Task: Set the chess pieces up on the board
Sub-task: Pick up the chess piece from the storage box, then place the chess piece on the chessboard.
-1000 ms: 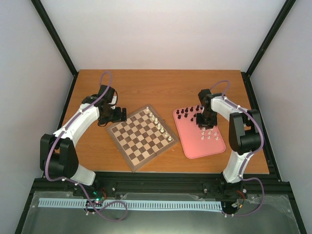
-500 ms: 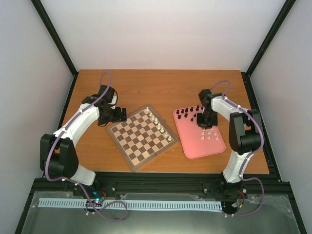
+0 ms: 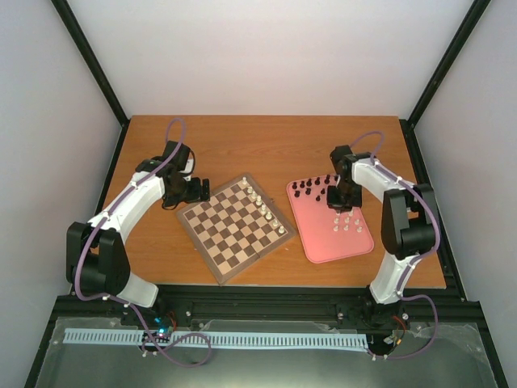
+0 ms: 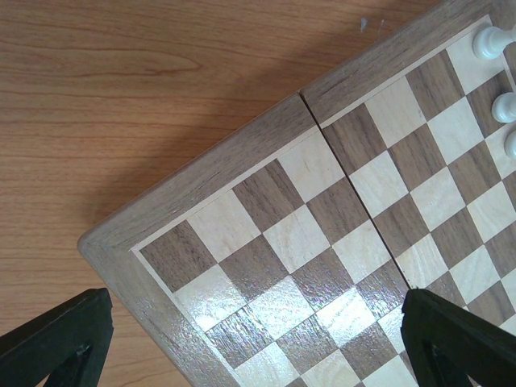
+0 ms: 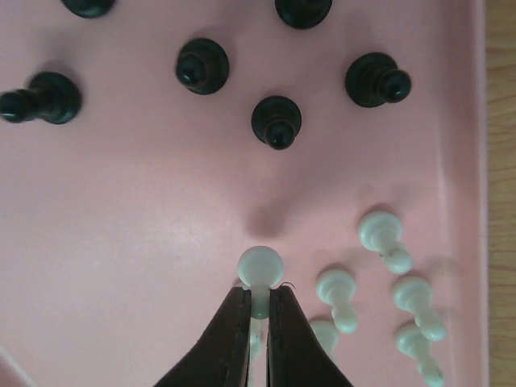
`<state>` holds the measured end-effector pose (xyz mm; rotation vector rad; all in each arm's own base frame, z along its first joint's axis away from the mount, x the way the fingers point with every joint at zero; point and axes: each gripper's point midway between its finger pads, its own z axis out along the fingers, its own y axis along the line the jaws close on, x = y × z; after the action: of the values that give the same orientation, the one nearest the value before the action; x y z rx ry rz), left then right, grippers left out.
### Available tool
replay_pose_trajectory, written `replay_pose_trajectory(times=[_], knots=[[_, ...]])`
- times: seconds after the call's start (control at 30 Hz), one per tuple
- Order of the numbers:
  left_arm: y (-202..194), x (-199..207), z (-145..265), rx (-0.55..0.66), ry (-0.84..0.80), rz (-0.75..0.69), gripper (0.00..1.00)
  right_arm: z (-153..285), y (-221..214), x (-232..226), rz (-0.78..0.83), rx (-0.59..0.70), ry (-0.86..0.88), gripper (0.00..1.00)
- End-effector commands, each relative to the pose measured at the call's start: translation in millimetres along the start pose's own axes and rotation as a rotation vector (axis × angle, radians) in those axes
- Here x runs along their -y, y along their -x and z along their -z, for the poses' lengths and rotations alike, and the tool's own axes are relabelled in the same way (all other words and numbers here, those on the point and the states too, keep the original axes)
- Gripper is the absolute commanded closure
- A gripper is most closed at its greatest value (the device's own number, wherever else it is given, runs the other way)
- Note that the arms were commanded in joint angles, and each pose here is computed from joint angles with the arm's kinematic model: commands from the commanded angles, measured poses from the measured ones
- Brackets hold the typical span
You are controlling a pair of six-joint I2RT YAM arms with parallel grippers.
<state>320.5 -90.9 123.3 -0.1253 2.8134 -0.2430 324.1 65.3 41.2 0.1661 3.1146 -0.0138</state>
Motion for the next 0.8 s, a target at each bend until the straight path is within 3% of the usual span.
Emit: replay_pose_trajectory(times=[0.0,0.23,0.43,0.77], knots=[[4,3,8,0.023,-0.006,-0.020,0.00,47,14,-8,-0.011,0.103,0.047,0.97],[4,4,8,0.025,-0.011,-0.022,0.00,83,16,-47,0.068,0.149,0.083,0.97],[6,4,10,0.032,-0.009,-0.023,0.00,106,14,-112,0.214,0.170,0.103,0.97],[7,4,15,0.047,-0.009,-0.023,0.00,115,-14,-200,0.404,0.151,0.140,0.97]])
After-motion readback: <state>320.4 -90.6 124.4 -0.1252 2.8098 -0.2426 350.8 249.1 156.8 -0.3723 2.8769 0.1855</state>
